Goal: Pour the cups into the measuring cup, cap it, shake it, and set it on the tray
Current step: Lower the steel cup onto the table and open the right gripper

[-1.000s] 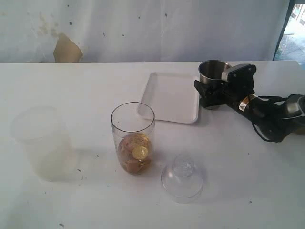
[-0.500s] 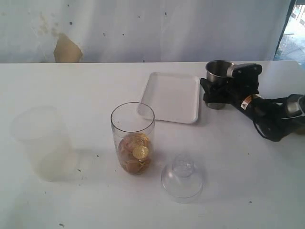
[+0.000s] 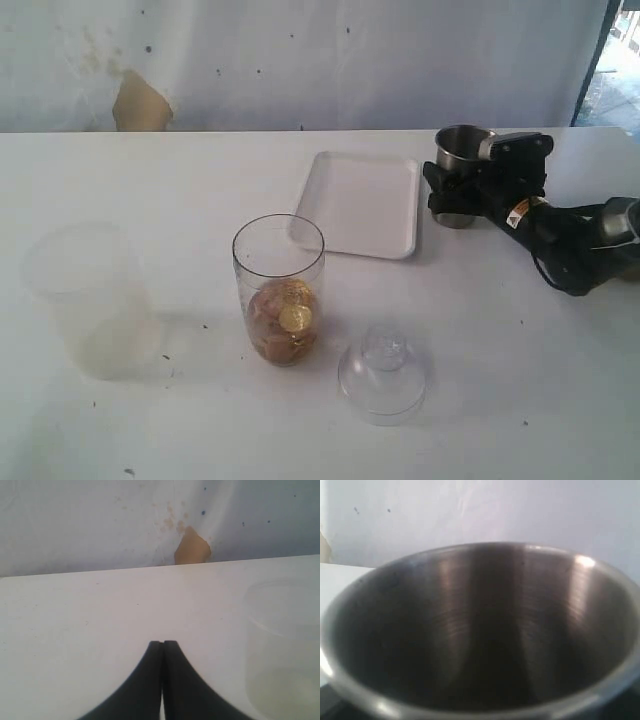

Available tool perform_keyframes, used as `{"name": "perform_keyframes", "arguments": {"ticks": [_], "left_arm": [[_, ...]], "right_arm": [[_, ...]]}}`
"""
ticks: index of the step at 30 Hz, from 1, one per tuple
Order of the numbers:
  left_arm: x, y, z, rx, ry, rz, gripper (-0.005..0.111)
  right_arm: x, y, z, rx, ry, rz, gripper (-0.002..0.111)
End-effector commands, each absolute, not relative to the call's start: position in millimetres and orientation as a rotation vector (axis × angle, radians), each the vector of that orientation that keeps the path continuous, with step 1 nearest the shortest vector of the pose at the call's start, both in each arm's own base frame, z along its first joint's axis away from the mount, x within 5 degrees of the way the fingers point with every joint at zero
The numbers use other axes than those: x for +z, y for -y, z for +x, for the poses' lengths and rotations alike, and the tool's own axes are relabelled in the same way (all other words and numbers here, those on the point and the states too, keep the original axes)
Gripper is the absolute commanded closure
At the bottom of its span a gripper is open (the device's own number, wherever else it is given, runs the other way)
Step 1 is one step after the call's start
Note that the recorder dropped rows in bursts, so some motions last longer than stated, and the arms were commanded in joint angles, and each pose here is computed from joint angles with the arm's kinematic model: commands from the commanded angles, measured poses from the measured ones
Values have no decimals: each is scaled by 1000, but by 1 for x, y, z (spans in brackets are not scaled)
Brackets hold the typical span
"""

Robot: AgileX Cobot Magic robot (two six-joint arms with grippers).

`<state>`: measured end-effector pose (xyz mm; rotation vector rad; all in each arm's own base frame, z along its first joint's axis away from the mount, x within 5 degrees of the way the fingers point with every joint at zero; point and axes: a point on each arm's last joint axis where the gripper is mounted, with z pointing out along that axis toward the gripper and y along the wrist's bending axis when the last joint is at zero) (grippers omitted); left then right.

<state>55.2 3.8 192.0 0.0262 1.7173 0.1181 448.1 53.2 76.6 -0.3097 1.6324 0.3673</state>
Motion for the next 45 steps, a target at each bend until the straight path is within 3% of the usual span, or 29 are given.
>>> {"name": "perform_keyframes", "arguments": {"ticks": [1, 4, 10, 31, 45], "left_arm": [[192, -4, 55, 108, -1716, 19, 107], [192, -4, 55, 108, -1716, 19, 107], [192, -4, 55, 108, -1716, 19, 107], [192, -4, 55, 108, -1716, 19, 107], [192, -4, 55, 108, -1716, 19, 107]], "right_arm": [[81, -55, 448, 391, -1615, -347, 35], [80, -54, 448, 384, -1626, -336, 34], [74, -53, 449, 349, -1690, -351, 4], [106, -54, 445, 267, -1795, -512, 3], [128, -36, 429, 275, -1799, -429, 3]]}}
